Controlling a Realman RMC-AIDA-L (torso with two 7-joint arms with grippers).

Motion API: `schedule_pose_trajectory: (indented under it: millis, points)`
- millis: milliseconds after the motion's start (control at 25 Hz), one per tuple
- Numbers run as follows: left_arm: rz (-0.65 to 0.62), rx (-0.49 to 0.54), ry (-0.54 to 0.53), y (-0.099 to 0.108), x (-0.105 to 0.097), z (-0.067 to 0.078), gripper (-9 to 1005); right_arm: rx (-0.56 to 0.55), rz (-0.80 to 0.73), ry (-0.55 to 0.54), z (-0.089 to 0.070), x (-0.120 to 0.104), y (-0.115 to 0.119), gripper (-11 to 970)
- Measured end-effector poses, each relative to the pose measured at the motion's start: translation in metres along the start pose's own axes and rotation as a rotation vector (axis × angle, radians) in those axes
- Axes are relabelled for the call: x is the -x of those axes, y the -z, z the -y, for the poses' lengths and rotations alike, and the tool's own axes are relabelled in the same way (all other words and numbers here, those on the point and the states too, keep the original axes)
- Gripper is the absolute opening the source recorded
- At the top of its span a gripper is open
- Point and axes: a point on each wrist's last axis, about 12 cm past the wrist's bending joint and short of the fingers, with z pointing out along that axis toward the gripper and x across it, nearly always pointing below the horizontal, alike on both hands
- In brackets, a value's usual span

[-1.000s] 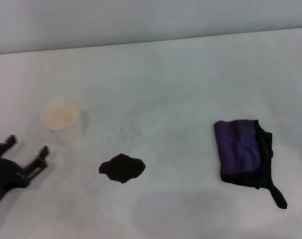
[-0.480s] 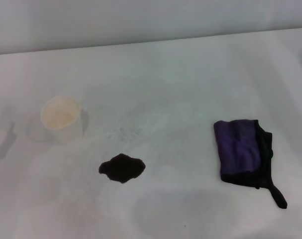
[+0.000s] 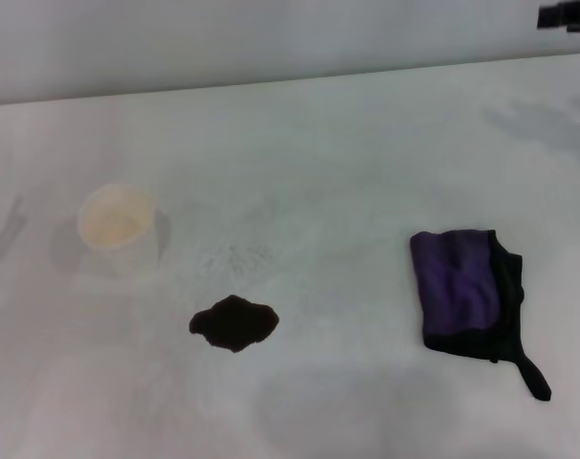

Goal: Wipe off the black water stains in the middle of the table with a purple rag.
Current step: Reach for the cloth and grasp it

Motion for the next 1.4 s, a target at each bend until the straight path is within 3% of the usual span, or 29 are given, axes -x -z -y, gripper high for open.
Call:
schedule_pose_trajectory:
  millis: [240, 440, 640, 880, 1400]
  points:
    - [0.037, 0.015, -0.042, -0.006, 0.010, -0.008, 892, -0.199, -0.320, 0.181, -0.055, 0.021, -0.019, 600]
    - [0.058, 0.030, -0.064, -0.011, 0.017, -0.015, 892, -0.423, -0.502, 0.327, -0.095, 0.009, -0.046, 600]
    - [0.069, 0.029, -0.074, -0.015, 0.021, -0.016, 893, -0.453, -0.578, 0.361, -0.119, -0.012, -0.072, 600]
    - [0.066, 0.034, -0.083, -0.018, 0.022, -0.018, 893, -0.341, -0.648, 0.223, -0.123, -0.041, -0.092, 600]
    - [0.074, 0.081, -0.091, -0.025, 0.028, -0.026, 892, -0.320, -0.757, 0.070, -0.123, -0.087, -0.109, 600]
